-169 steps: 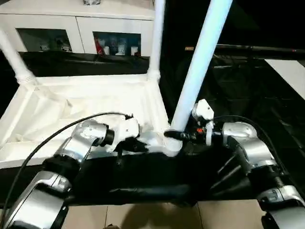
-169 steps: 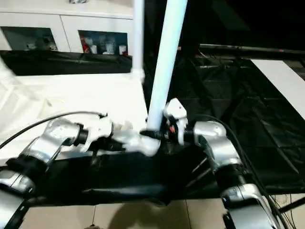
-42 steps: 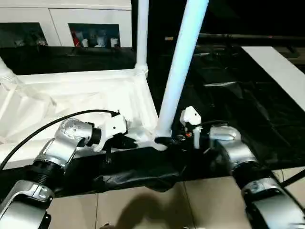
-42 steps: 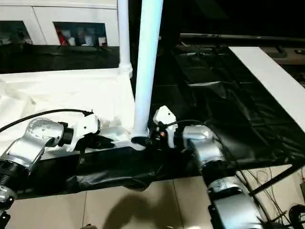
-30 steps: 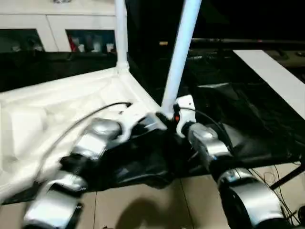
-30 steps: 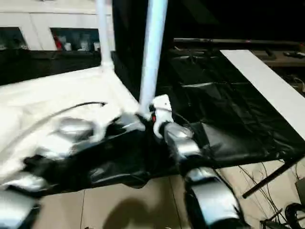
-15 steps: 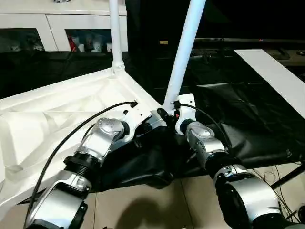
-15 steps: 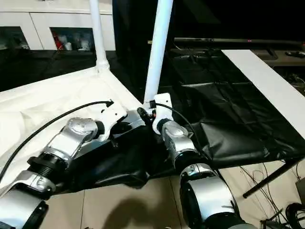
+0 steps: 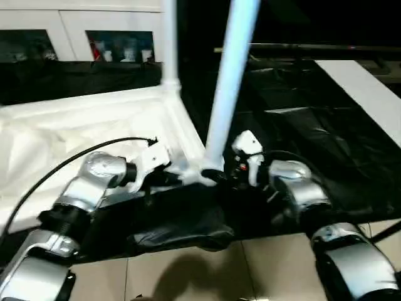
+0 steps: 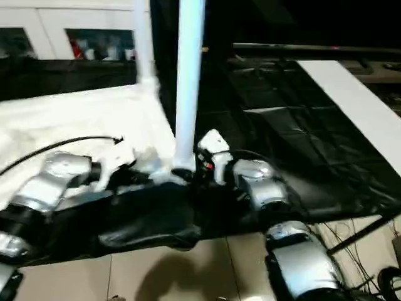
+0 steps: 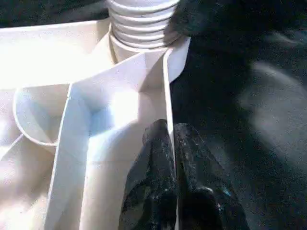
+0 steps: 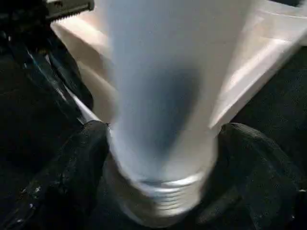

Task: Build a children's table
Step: Rotate leg to tighten

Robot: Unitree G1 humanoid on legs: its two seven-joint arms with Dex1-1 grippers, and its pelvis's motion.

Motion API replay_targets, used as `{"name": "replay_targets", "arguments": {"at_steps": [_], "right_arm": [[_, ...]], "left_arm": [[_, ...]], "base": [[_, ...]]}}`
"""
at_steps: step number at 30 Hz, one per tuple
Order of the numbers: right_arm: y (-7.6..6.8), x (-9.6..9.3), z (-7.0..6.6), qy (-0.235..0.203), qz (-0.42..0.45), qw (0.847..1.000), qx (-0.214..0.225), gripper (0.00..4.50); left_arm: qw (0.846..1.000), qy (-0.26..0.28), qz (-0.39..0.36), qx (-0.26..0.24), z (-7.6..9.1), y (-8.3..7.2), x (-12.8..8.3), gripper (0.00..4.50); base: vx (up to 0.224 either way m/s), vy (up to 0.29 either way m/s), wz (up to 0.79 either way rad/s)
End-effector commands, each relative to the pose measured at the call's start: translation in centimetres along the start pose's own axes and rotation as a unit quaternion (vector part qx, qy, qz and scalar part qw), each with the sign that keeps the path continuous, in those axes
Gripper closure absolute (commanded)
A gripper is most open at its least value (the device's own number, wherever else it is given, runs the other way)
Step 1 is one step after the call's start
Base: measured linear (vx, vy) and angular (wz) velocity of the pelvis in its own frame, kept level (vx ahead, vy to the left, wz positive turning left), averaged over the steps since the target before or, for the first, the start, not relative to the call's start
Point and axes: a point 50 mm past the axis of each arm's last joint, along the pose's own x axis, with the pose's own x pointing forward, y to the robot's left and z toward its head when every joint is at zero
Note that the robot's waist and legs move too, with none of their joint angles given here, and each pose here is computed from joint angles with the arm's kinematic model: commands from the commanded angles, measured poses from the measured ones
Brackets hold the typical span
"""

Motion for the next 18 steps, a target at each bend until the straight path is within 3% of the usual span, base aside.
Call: {"name": "replay_targets", "arguments": {"at_steps": [1, 5, 6, 8, 9, 18], "right_arm": [[-0.03, -0.22, 0.49, -0.01, 0.013, 1.0, -0.005, 0.57], [0.28, -0.3, 0.42, -0.004, 0.042, 0.999, -0.005, 0.57], [0.38, -0.3, 0.34, -0.002, 0.05, 0.999, -0.002, 0.84], [0.42, -0.29, 0.34, -0.004, 0.051, 0.999, 0.002, 0.84], [0.41, -0.27, 0.34, -0.005, 0.051, 0.999, 0.003, 1.09], [0.57, -0.45, -0.17, 0.013, 0.062, 0.998, -0.002, 1.69]], "left_arm": [[0.999, 0.002, -0.053, 0.013, 0.08, -1.06, 0.77, 4.5], [0.998, 0.003, -0.06, 0.014, -0.1, -0.97, 0.35, 4.5], [0.998, 0.004, -0.058, 0.016, -0.14, -0.84, 0.27, 4.5], [0.998, 0.003, -0.057, 0.016, -0.15, -0.78, 0.23, 4.5], [0.998, 0.003, -0.056, 0.015, -0.16, -0.72, 0.21, 4.5], [0.998, 0.007, -0.06, 0.013, -0.29, -0.59, -0.16, 4.5]], "base": [[0.0, 0.0, 0.0], [0.0, 0.0, 0.0], [0.0, 0.0, 0.0], [0.0, 0.0, 0.0], [0.0, 0.0, 0.0], [0.0, 0.0, 0.0]]}}
